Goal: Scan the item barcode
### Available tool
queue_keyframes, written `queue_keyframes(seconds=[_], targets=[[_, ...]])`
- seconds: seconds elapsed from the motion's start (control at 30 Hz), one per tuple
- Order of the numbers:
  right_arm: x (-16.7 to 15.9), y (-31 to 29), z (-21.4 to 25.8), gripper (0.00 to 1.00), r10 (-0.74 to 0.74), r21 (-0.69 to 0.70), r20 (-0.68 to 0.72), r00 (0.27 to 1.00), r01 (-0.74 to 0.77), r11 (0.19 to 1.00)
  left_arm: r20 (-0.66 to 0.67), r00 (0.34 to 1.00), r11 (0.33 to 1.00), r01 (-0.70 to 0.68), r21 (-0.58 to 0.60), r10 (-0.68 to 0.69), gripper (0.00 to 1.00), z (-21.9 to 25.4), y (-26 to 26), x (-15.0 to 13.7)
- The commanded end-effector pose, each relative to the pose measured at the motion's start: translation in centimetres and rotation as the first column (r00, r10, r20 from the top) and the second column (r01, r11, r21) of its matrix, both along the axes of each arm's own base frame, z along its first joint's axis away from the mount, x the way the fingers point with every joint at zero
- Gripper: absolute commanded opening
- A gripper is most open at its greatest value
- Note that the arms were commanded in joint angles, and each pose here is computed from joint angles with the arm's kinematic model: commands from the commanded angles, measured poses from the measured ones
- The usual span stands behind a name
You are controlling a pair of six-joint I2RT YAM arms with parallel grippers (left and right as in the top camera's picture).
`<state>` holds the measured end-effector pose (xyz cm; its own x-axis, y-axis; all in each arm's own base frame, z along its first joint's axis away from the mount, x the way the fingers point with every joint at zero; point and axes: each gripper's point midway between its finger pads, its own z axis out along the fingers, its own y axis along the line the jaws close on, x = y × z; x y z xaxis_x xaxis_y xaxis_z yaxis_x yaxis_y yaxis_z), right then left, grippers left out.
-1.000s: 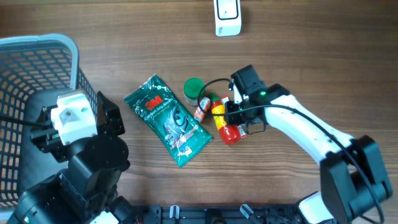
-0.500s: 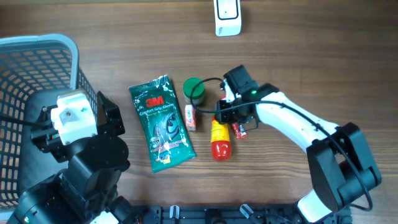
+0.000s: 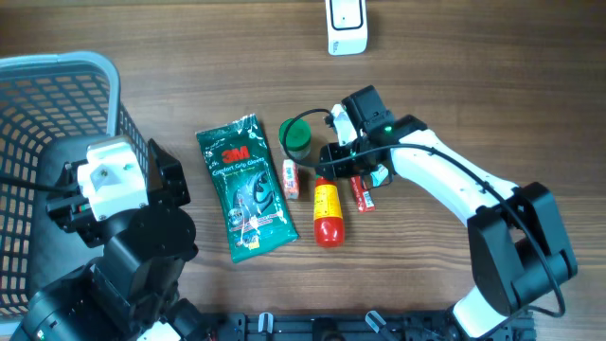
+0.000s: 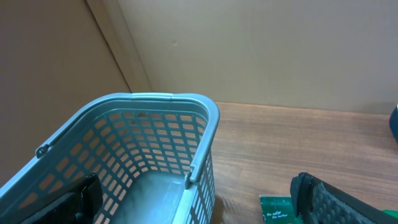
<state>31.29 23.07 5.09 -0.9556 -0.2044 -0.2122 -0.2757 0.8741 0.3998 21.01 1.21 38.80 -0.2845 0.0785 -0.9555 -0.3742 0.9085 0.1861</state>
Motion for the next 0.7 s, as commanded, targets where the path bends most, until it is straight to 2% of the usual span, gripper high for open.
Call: queue_keyframes(seconds=[0.0, 0.07, 0.13, 0.2, 0.43, 0.5, 0.57, 0.67], targets=[[1.3, -3.4, 0.3, 0.49, -0.109, -0.178, 0.068, 0.992, 0.12, 0.977, -0.002, 1.0, 1.0, 0.006, 0.005, -0.006, 1.0, 0.0, -0.1, 0.1], [1.2, -3.8, 0.0, 0.51, -0.051, -0.21, 0.087, 0.995, 0.069, 0.975, -0.002, 1.0, 1.0, 0.006, 0.005, -0.006, 1.0, 0.0, -0.1, 0.1], [1.7, -4.8, -0.6, 0.51, -0.064, -0.269, 0.108, 0.992, 0.092, 0.959, -0.002, 1.0, 1.0, 0.006, 0.005, -0.006, 1.0, 0.0, -0.1, 0.1], [2.1, -4.6, -0.8, 0.51, -0.084, -0.256, 0.116, 0.99, 0.111, 0.96, -0.002, 1.0, 1.0, 0.006, 0.005, -0.006, 1.0, 0.0, -0.1, 0.1], [0.9, -4.4, -5.9, 0.49, -0.103, -0.284, -0.019, 0.994, 0.094, 0.954, -0.002, 1.0, 1.0, 0.006, 0.005, -0.006, 1.0, 0.0, -0.1, 0.1], [1.0, -4.6, -6.2, 0.49, -0.139, -0.297, -0.024, 0.99, 0.126, 0.947, -0.002, 1.0, 1.0, 0.006, 0.005, -0.006, 1.0, 0.0, -0.1, 0.1], [1.4, -4.8, -6.1, 0.53, -0.164, -0.299, -0.01, 0.986, 0.153, 0.942, -0.002, 1.0, 1.0, 0.006, 0.005, -0.006, 1.0, 0.0, -0.1, 0.1], [0.6, -4.3, -6.8, 0.52, -0.144, -0.271, -0.061, 0.988, 0.122, 0.955, -0.002, 1.0, 1.0, 0.006, 0.005, -0.006, 1.0, 0.0, -0.1, 0.1]])
